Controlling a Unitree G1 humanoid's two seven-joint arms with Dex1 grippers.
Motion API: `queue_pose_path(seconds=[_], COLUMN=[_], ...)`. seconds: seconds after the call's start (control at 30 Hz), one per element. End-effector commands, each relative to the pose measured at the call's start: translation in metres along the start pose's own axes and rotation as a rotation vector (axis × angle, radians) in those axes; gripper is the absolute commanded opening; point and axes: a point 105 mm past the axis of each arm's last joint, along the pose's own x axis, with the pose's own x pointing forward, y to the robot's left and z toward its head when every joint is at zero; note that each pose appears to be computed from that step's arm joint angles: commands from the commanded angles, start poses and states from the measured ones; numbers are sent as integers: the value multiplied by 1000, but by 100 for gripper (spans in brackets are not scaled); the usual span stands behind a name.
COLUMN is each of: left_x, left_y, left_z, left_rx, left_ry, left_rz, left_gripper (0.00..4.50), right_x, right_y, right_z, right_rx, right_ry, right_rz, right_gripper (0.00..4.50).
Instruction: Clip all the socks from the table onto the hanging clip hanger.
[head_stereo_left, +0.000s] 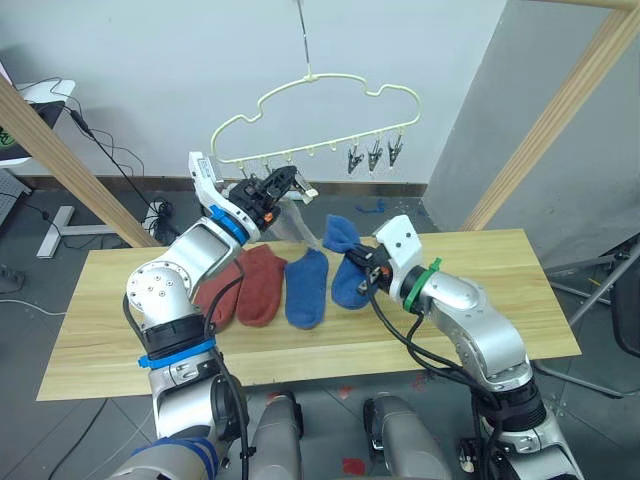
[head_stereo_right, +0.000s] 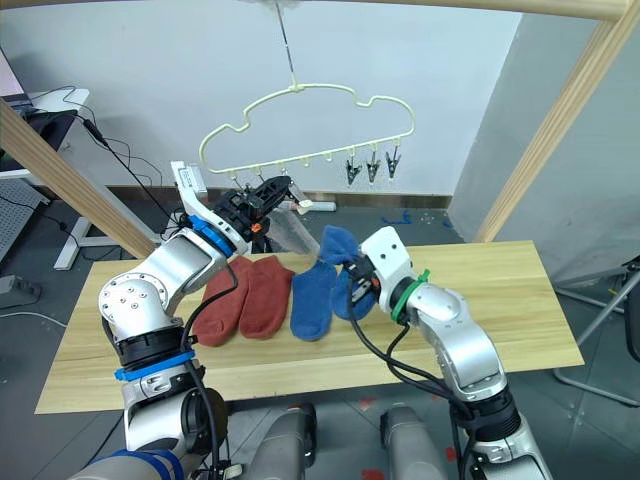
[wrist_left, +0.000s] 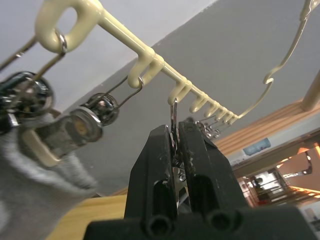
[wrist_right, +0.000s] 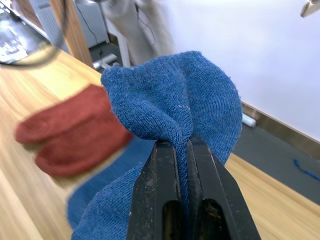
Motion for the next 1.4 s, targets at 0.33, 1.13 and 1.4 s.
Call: queue_pose_path(seconds=[0.33, 1.13, 1.4], left_x=[1, 0, -3], left_y=[-2, -7, -9], left_z=[-8, -8, -3], left_rx=[2, 73, 71], left_ry=[41, 34, 16], left_rz=[-4, -24, -44], left_gripper=[0, 0, 257], right_x=[5, 32, 33], right_y=[3, 17, 12], right_z=[40, 61, 54], right_rx=[-36, -22, -20], right_ry=[-104, -151, -131], right_rz=[1, 40, 23], right_gripper=[1, 1, 0])
